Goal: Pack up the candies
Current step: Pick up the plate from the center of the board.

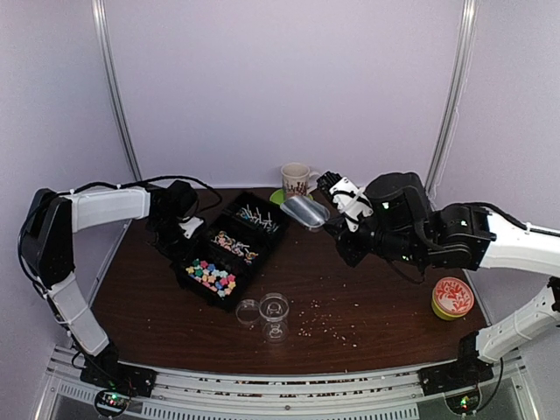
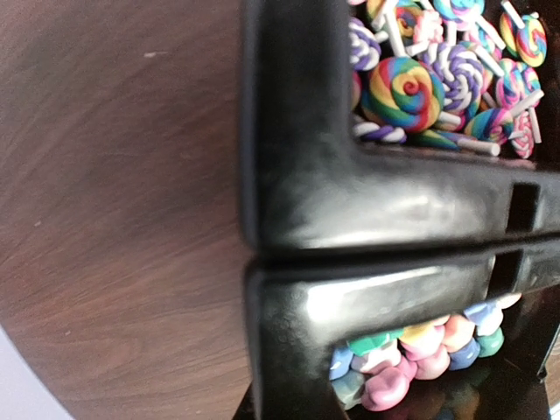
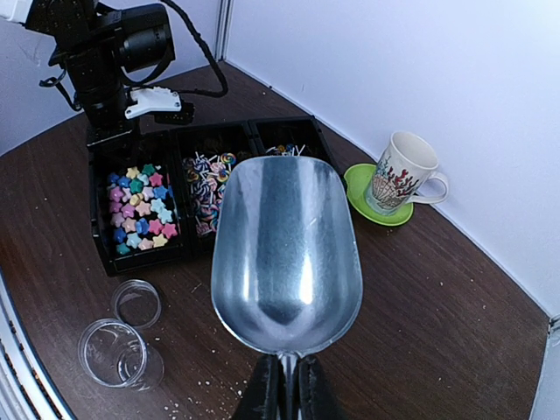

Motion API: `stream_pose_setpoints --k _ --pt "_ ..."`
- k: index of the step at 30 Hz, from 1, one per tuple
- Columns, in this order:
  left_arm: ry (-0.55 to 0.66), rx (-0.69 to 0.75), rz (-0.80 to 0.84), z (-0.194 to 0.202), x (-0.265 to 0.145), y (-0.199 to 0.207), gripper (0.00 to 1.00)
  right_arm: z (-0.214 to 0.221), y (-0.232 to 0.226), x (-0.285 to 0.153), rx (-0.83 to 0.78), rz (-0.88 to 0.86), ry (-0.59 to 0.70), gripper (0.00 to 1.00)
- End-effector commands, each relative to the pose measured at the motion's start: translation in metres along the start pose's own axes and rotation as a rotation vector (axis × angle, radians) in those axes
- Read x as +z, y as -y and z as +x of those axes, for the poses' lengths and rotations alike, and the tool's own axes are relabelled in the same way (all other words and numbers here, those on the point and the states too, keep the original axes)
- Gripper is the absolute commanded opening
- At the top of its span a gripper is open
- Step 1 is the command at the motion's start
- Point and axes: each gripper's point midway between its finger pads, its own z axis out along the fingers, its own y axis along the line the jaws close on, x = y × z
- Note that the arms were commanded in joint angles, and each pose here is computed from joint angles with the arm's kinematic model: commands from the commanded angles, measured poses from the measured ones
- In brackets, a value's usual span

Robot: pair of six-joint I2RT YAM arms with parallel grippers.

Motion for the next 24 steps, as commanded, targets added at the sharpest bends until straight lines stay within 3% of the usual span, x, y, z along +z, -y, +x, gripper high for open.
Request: stream_pose_setpoints --k 1,17,24 --pt "0.194 -0.048 -0.035 -0.042 -0.044 -0.011 0.0 -0.011 -0.006 -0.002 -0.032 -0.014 0.002 0.0" --pt "0.229 -0.041 0.032 -0.051 -0.051 0.0 0.0 -0.008 -0.049 0.019 -0.176 -0.112 -0.143 0.0" --pt "0.239 -0.057 0.078 -0.051 -0.046 0.007 0.0 -0.007 -0.05 0.02 -0.17 -0.105 -0.147 0.0"
